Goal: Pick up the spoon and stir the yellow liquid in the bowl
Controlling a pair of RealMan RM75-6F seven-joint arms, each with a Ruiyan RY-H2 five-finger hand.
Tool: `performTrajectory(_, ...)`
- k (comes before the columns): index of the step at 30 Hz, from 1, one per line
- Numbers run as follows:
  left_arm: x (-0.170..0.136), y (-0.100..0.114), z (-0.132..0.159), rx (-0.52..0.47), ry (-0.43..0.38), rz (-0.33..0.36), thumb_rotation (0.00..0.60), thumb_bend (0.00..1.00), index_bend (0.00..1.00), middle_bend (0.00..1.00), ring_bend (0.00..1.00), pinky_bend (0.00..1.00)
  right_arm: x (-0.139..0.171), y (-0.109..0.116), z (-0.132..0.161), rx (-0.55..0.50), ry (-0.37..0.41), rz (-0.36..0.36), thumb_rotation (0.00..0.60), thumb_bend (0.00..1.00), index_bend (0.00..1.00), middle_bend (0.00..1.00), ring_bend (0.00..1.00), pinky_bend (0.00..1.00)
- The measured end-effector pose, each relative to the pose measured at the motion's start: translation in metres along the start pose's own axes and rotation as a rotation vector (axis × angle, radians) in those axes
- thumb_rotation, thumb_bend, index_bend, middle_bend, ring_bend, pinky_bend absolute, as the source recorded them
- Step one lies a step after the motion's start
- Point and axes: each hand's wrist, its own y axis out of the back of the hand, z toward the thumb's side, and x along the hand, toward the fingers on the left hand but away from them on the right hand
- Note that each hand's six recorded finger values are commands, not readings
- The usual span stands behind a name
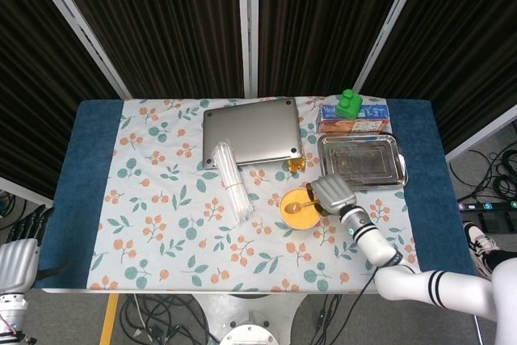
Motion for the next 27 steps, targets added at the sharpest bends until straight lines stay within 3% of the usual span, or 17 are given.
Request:
performTrajectory(7, -0.001, -0.001, -0.002, -0.001, 0.004, -0.001, 0.600, 0.05, 0.13, 0.12, 0.10, 0.13, -0.001, 0.004, 0.003, 0.024, 0.005, -0.006, 0.600, 0.37, 0.59, 0.94, 0.94, 1.00)
performTrajectory(13, -0.001, 0.001, -0.002, 0.000, 0.005, 0.005, 0.600, 0.05, 0.13, 0.12, 0.10, 0.13, 0.002, 0.018, 0.003, 0.118, 0.014, -0.044, 0.600, 0.38, 0.64, 0.94, 0.94, 1.00)
performTrajectory(19, 0.000, 0.002, 0.001, 0.000, -0.004, 0.009, 0.600, 0.05, 0.13, 0.12, 0.10, 0.13, 0.004, 0.038, 0.004, 0.319, 0.025, -0.090, 0.600, 0.41, 0.73, 0.94, 0.94, 1.00)
performTrajectory(27, -0.002, 0.002, 0.001, -0.003, -0.005, 0.008, 0.600, 0.05, 0.13, 0.12, 0.10, 0.13, 0.000, 0.051, 0.020, 0.679, 0.064, -0.145, 0.600, 0.48, 0.79, 0.96, 0.96, 1.00)
